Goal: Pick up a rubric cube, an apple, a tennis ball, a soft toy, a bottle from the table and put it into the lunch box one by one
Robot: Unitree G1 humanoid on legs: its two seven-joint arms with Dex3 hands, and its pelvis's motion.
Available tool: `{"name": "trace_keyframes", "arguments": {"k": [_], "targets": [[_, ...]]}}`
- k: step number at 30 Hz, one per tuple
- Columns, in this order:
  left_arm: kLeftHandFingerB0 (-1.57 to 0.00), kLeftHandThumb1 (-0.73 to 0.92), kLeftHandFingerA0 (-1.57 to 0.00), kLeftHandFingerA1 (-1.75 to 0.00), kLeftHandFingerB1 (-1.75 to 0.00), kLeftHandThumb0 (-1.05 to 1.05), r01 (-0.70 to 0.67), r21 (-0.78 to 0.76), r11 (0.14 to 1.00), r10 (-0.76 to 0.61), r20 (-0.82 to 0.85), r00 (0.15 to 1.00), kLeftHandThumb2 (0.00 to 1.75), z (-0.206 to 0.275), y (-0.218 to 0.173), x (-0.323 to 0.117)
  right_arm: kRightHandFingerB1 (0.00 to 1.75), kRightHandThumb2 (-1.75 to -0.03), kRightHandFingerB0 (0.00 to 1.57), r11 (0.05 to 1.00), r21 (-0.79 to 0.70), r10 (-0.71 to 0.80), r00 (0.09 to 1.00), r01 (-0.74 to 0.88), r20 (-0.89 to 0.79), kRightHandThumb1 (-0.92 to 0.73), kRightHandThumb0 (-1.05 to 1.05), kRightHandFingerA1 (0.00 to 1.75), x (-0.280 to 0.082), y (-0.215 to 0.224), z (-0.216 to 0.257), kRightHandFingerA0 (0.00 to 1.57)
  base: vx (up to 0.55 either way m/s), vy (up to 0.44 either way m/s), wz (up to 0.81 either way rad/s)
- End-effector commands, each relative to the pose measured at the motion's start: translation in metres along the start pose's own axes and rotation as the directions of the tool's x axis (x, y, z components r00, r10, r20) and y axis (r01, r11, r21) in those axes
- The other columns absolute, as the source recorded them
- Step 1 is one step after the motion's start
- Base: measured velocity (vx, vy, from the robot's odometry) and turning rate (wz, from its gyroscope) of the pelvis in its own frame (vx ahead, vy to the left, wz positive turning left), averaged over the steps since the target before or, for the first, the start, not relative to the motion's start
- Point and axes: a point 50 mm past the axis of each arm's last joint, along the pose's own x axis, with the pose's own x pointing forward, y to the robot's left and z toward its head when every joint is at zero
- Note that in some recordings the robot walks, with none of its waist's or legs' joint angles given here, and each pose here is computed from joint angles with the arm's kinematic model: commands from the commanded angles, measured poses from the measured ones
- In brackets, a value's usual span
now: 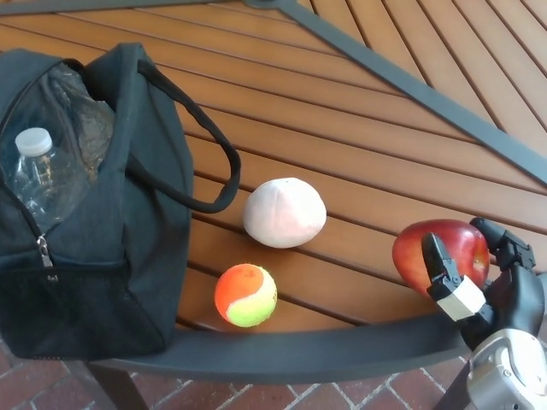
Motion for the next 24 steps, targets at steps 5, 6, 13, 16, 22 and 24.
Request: {"name": "trace_keyframes", "arguments": {"k": [5, 6, 13, 16, 22, 24], "targets": [[-0.99, 0.56, -1.05, -1.1, -1.04, -0.1, -0.046, -0.022, 0.999, 0.046, -0.03, 0.999, 1.02, -0.024, 0.017, -0.018, 1.67, -0.67, 0.64, 0.351, 0.92, 0.307, 0.907, 0.174, -0.289, -0.87, -0.43, 1.75, -0.048, 0.125, -0.027, 1.06, 0.0, 0.0, 0.0], [-1.0, 0.54, -1.06, -1.09, -1.04, -0.12, -0.049, -0.01, 0.999, 0.049, -0.033, 0.998, 1.04, -0.025, 0.018, -0.018, 1.24, -1.03, 0.89, 0.346, 0.922, 0.318, 0.903, 0.172, -0.288, -0.61, -0.43, 1.44, -0.05, 0.125, -0.029, 1.28, 0.0, 0.0, 0.0], [-0.96, 0.52, -1.04, -1.12, -1.04, -0.12, -0.078, -0.013, 0.997, 0.077, -0.027, 0.997, 1.02, -0.02, 0.023, -0.014, 1.38, -0.86, 0.29, 0.304, 0.947, 0.451, 0.861, 0.101, -0.237, -0.64, -0.23, 1.75, -0.072, 0.15, -0.019, 0.94, 0.0, 0.0, 0.0], [-0.96, 0.52, -1.05, -1.09, -1.05, -0.12, -0.078, -0.011, 0.997, 0.079, 0.003, 0.997, 1.04, -0.01, 0.023, -0.008, 1.75, -0.87, 0.27, 0.281, 0.959, 0.529, 0.828, 0.036, -0.186, -0.68, -0.26, 1.75, -0.077, 0.172, -0.002, 0.98, 0.0, 0.0, 0.0], [-0.91, 0.65, -1.02, -1.11, -1.06, -0.13, -0.113, 0.006, 0.994, 0.113, 0.006, 0.994, 0.86, -0.003, 0.019, -0.002, 1.75, -0.84, 0.39, 0.326, 0.945, 0.575, 0.798, -0.02, -0.181, -0.68, -0.28, 1.75, -0.076, 0.192, 0.009, 0.95, 0.0, 0.0, 0.0], [-0.91, 0.63, -1.0, -1.11, -1.04, -0.08, -0.113, -0.027, 0.993, 0.114, 0.014, 0.993, 0.88, -0.001, 0.018, -0.002, 1.75, -0.74, 0.18, 0.329, 0.944, 0.595, 0.783, -0.032, -0.181, -0.75, -0.36, 1.75, -0.077, 0.197, 0.008, 0.92, 0.0, 0.0, 0.0]]}}
